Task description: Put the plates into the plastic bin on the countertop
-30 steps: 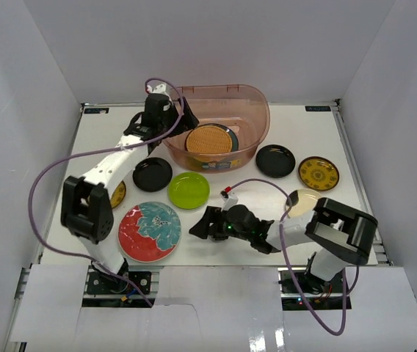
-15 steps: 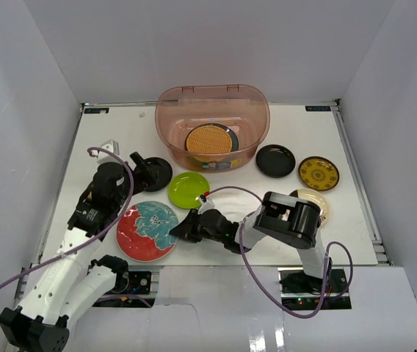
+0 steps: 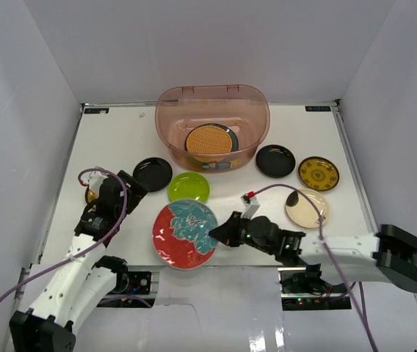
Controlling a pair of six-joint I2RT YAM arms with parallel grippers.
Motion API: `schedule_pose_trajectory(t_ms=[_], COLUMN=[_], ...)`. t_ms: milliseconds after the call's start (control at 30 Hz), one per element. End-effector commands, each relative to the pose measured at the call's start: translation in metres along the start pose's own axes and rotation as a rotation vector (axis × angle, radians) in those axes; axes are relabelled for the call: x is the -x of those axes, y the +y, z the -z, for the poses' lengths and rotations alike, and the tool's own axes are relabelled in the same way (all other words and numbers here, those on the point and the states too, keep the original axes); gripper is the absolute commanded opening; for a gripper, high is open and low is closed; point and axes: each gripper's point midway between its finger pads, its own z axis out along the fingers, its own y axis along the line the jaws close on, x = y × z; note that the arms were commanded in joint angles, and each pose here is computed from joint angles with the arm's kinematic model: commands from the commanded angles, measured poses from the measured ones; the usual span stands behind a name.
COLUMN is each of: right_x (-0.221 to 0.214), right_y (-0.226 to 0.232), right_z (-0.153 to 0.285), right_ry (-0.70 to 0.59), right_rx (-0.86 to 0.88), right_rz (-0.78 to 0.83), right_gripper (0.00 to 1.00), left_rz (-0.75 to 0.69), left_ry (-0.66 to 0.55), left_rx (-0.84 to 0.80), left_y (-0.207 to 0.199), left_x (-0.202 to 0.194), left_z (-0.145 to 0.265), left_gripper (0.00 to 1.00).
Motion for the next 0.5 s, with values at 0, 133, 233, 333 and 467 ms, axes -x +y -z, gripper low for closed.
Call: schedule_pose_trajectory(t_ms=[0,133,233,333,467], right_x=[0.088,0.154,0.217,0.275,0.343], right_y=[0.063,0.098,0.126,0.151,0.147], right_z=[0.045,0.088,0.115,0.120,0.096], right_ry=[-0.319,-0.448,-0.515,-0.523,-0.552], right_rx=[0.167,0.212,0.297,0.344,0.319], right_rz=[0.006,0.086,0.115,0.160,0.135], right_gripper=[0.08,0.08,0.08,0.08,0.08], left_rz=[0.104,0.209,0.330,0.423,0.496], left_ry=[-0.043,-0.036,-0.031,-0.043,-0.074], left_rx=[0.027,0.041,0.100,0.175,0.198], left_y=[0.004,0.021,0.048,0.079,0.097], left_x=[0.016,0.028,0.030,0.025,0.029], left_z=[-0.017,-0.031,-0.040,-0.044,-0.046], left_gripper=[0.98,0.97,0.96,0.95,0.94])
